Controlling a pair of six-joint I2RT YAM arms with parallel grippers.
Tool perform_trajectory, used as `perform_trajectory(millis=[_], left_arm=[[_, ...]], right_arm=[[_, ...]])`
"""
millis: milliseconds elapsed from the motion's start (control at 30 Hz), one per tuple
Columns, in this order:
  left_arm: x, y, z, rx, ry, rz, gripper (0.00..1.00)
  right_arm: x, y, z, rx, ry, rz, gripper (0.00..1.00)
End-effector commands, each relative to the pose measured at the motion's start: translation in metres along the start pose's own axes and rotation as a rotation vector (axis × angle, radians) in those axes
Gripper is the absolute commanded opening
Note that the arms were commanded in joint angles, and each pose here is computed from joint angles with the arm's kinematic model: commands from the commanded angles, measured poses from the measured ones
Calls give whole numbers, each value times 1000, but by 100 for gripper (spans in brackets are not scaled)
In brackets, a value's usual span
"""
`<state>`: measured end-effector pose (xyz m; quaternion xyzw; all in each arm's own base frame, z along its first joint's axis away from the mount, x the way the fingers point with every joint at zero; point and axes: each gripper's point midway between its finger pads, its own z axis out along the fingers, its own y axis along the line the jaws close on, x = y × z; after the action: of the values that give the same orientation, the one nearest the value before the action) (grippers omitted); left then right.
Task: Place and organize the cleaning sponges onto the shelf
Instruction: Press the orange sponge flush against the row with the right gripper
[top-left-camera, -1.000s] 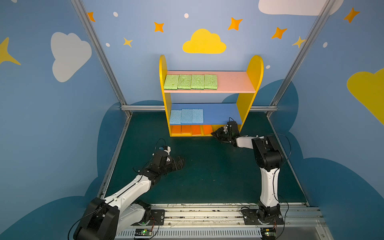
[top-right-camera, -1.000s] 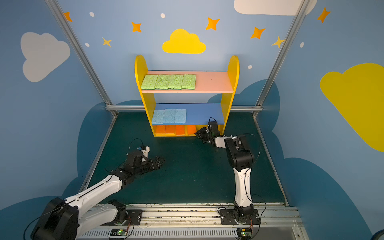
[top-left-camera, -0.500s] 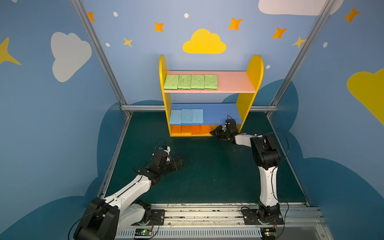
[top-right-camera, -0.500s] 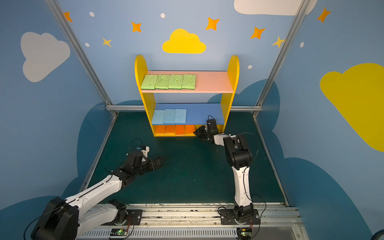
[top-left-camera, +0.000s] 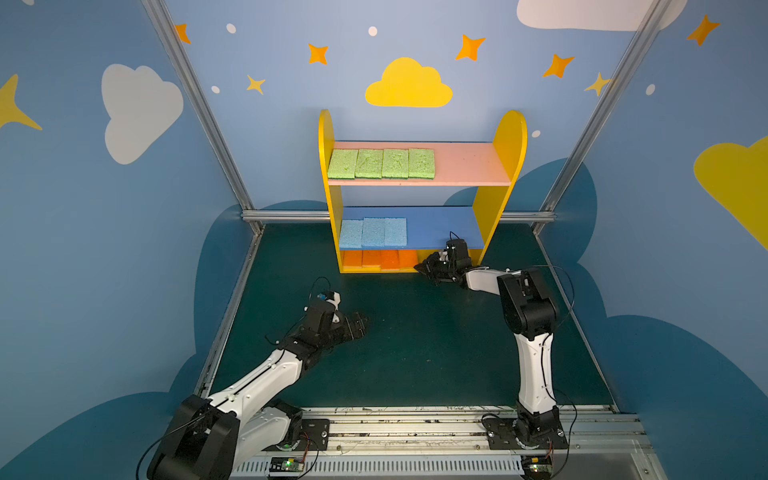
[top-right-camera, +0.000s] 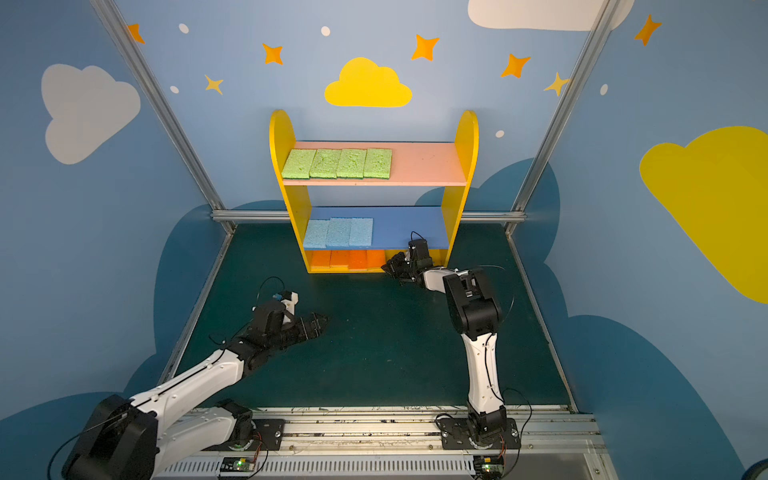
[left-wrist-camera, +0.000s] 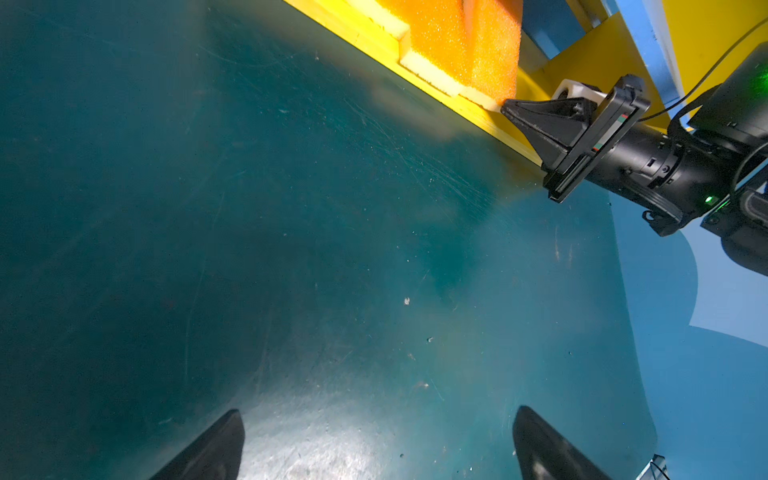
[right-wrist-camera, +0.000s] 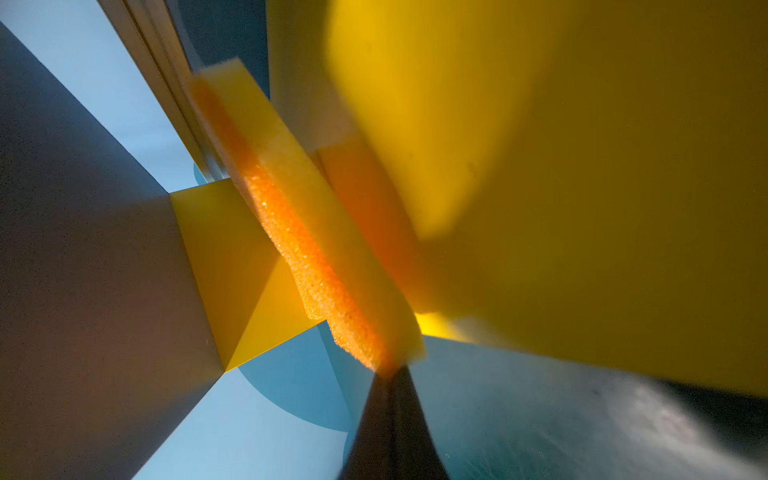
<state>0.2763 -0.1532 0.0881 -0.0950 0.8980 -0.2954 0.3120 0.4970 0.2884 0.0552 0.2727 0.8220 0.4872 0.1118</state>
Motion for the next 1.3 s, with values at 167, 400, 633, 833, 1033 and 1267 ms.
perform_trajectory(millis=[167, 400, 633, 833, 1033, 1267], left_arm=[[2, 4, -2, -9, 0, 10, 99], [3, 5, 0, -9, 4, 4, 100], [5, 6, 0, -11, 7, 3, 99], [6, 7, -1, -14, 6, 2, 100], [6, 8, -2, -15, 3, 2, 99], [6, 7, -2, -10, 2, 2, 100]], right_arm=[[-14, -10, -13, -33, -38, 52, 0], [-12, -3, -14, -39, -26, 37, 0], [-4, 0, -7, -34, -6, 22, 8], [-2, 0, -5, -37, 0, 14, 24], [0, 6, -7, -48, 7, -8, 30], [4, 15, -22, -69, 1, -67, 37]])
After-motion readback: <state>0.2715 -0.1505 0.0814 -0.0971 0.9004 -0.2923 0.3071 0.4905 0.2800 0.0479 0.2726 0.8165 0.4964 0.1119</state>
